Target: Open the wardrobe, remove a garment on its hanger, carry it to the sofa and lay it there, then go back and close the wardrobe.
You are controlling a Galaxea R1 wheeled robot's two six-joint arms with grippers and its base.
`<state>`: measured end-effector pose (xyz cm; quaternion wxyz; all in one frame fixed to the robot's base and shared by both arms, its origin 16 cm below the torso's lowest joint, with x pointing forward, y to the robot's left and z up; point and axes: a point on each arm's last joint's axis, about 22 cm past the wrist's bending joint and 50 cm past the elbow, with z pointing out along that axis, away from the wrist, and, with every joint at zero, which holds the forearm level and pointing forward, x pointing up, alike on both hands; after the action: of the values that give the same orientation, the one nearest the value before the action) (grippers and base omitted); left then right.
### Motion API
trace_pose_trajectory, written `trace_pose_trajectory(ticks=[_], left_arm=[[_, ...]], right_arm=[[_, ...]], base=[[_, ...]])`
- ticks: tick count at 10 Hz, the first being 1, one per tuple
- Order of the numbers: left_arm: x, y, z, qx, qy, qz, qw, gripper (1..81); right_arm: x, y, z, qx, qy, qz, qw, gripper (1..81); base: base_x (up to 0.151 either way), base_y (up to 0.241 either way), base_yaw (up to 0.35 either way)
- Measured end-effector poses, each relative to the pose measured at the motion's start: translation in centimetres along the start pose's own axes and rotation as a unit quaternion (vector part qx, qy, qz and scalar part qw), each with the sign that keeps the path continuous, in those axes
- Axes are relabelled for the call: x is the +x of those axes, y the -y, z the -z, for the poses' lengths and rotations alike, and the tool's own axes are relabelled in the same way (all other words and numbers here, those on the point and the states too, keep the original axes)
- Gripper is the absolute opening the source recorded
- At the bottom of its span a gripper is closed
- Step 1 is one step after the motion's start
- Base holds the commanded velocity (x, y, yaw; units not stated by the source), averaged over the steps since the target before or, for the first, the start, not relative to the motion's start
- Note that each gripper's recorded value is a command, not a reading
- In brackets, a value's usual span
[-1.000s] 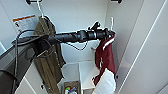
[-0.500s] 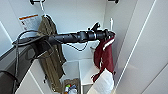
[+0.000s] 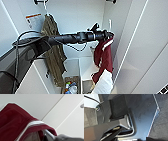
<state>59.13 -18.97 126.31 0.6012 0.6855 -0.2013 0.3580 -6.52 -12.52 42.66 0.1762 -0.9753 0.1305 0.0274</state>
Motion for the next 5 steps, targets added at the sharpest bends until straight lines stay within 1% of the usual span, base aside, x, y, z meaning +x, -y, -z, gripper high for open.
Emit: trace_pose_trajectory(ticks=[3,4,5], left_arm=[[-0.9,0.2,0.0,0.002,0.003,0.004,1.0,1.0],[-0.8,-0.7,0.3,0.011,0.002,-0.003,0.9999,1.0],[-0.3,-2.7,0.7,0.012,-0.002,-0.013,0.9998,1.0]], right_arm=[[0.3,0.1,0.0,0.001,-0.005,0.001,1.0,81.1],[1.1,0.3,0.0,0.004,-0.014,0.005,0.9999,81.1],[2.6,0.7,-0.1,0.008,-0.03,0.011,0.9994,81.1]], base=[[-0.132,0.0,0.0],[-0.133,0.0,0.0],[-0.133,0.0,0.0]])
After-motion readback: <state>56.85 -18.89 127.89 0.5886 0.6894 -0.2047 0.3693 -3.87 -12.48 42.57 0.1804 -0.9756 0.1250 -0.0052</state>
